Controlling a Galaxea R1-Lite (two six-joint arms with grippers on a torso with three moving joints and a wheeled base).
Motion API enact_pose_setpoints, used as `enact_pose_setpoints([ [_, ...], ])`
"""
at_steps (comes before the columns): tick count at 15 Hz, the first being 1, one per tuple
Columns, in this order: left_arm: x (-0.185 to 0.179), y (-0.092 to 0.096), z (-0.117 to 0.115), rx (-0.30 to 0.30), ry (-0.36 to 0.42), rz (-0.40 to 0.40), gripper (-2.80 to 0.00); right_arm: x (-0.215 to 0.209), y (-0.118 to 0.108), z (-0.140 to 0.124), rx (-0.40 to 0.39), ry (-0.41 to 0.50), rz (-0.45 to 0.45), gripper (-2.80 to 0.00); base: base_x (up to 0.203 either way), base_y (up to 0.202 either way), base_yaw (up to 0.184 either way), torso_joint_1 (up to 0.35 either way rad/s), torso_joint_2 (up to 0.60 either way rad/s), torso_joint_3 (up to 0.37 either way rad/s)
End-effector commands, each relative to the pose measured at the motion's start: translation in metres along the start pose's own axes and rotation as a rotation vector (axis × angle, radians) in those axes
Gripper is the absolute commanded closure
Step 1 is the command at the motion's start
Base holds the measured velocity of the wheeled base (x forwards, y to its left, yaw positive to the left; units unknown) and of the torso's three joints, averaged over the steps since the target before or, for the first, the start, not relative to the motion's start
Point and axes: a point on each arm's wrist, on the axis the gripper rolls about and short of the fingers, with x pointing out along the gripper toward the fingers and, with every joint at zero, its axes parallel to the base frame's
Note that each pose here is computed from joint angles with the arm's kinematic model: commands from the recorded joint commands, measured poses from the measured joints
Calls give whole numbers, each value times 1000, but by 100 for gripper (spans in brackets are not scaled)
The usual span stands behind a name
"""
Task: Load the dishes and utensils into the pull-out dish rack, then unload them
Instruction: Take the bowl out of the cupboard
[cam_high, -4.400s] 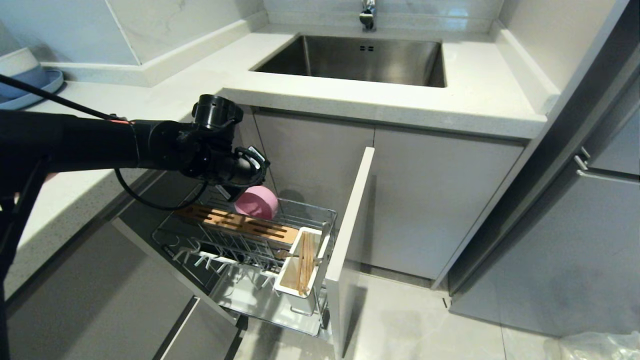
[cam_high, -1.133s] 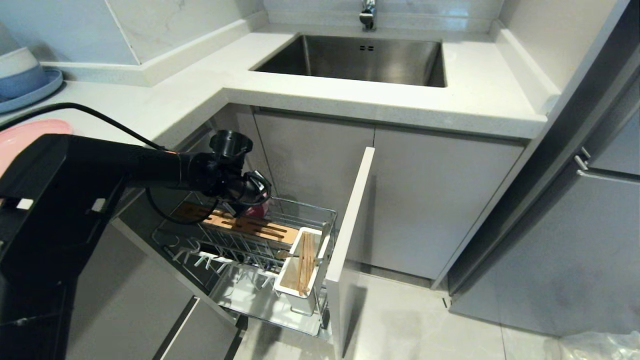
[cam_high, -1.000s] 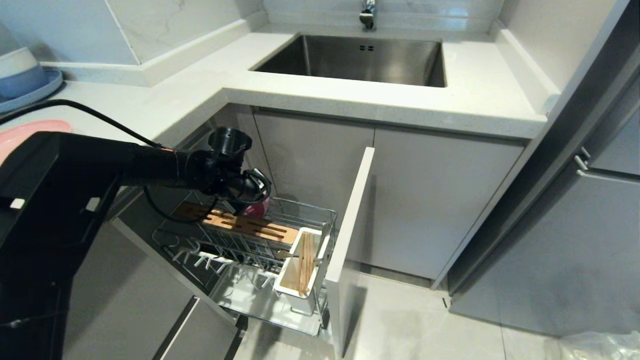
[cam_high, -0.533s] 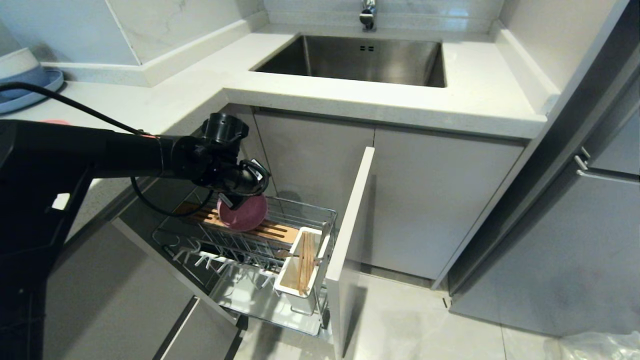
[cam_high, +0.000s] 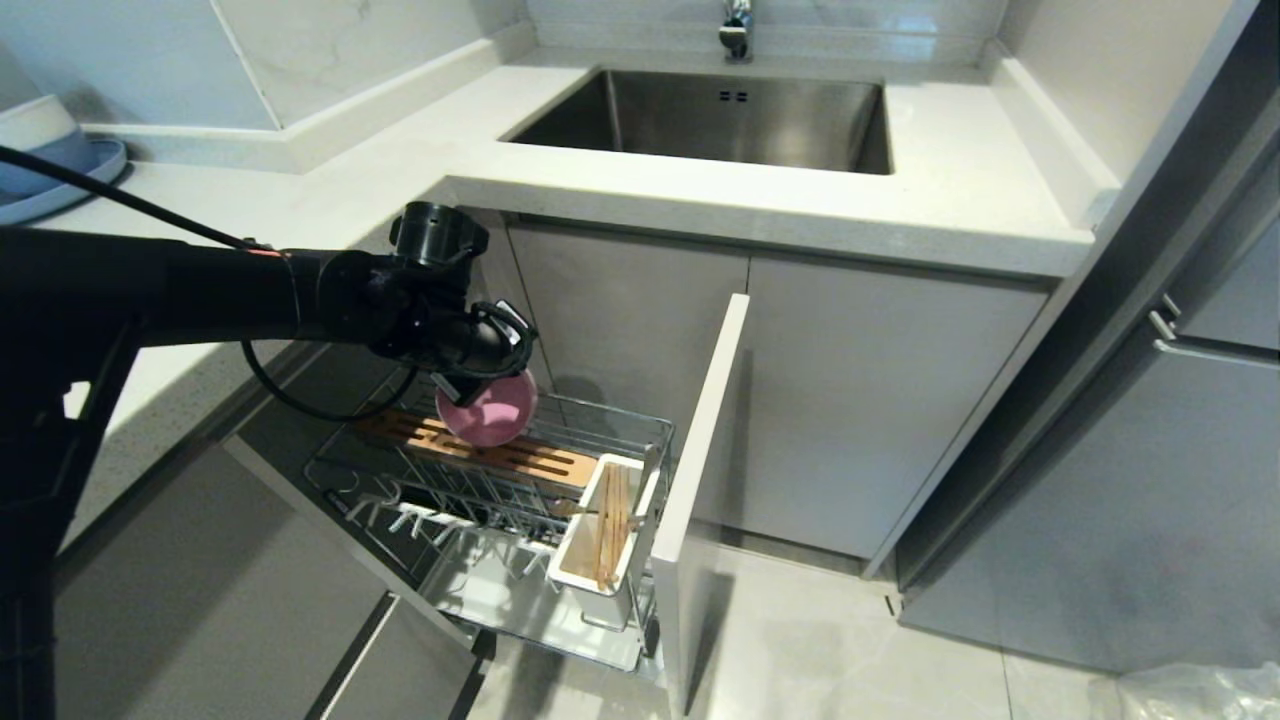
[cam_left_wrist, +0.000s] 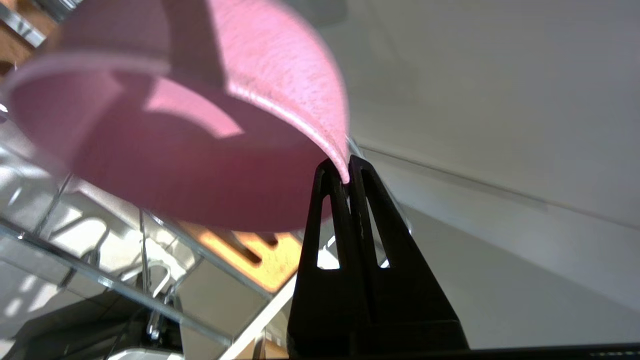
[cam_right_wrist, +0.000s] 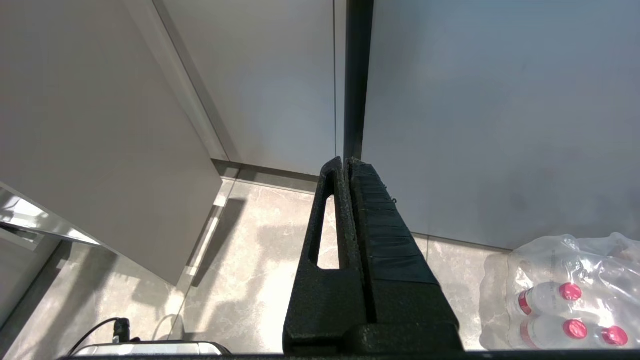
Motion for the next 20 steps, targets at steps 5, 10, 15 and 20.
enact_pose_setpoints([
  [5,-19,-9,-1,-7,-3,-27,0,0,0,0,0,1,0,0,0,0,0,0,0,0],
  [10,-39,-17,-6,-1,10,-50,0,0,0,0,0,1,0,0,0,0,0,0,0,0],
  [15,-77,-26,-7,9,9,-96,0,0,0,0,0,1,0,0,0,0,0,0,0,0],
  [20,-135,-32,-7,21,-21,-179,0,0,0,0,0,1,0,0,0,0,0,0,0,0],
])
